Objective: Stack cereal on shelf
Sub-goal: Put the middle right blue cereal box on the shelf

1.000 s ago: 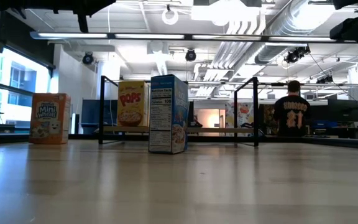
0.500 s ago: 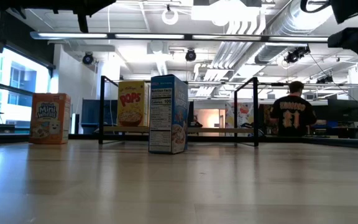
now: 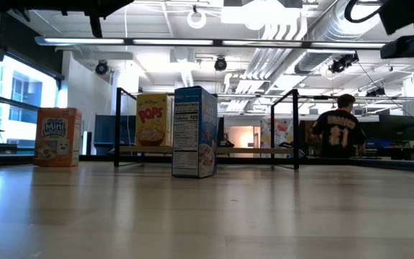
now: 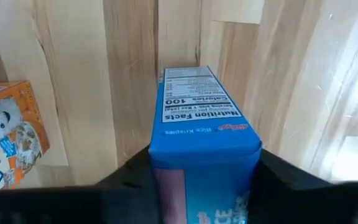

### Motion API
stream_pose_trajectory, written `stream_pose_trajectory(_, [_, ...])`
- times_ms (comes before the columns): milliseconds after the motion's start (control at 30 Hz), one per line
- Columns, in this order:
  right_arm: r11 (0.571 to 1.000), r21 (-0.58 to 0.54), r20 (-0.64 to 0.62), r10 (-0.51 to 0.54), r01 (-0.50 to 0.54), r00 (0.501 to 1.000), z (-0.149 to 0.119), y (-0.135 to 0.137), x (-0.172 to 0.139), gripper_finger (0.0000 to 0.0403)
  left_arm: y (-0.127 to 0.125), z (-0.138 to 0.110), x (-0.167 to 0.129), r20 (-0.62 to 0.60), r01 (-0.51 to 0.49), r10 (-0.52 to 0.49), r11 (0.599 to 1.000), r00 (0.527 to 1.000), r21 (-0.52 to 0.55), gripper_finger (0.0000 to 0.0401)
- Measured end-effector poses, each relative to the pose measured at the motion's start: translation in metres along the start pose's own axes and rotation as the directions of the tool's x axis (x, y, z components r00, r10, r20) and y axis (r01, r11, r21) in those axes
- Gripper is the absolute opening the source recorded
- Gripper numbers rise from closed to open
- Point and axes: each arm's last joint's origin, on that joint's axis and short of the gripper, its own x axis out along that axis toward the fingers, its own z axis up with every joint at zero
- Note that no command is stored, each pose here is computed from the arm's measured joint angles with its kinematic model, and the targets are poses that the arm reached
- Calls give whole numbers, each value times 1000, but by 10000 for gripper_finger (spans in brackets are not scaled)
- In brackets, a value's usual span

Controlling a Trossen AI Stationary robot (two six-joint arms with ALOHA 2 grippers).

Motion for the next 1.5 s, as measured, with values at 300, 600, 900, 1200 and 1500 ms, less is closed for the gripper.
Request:
stream_pose_trajectory(300, [998,-32,419,-40,58,907,39,-44,-87,64,0,0,0,1,0,0,1000,1000,0,1])
stream_pose_trajectory(600, [929,103,520,-355,355,777,126,-150,-141,73,0,0,0,1,1,-1,1000,1000,1,1])
stream_pose_trajectory(900, [890,251,433,-456,382,778,197,-268,-125,73,0,1,0,8,3,-3,1000,1000,1,1])
stream_pose_trajectory(1200, [915,199,277,-396,351,876,220,-311,-69,74,-1,3,0,29,12,-11,999,1000,-42,1])
stream_pose_trajectory(1500, [930,162,266,-363,330,893,220,-313,-57,74,-1,3,0,29,12,-11,999,1000,-48,1])
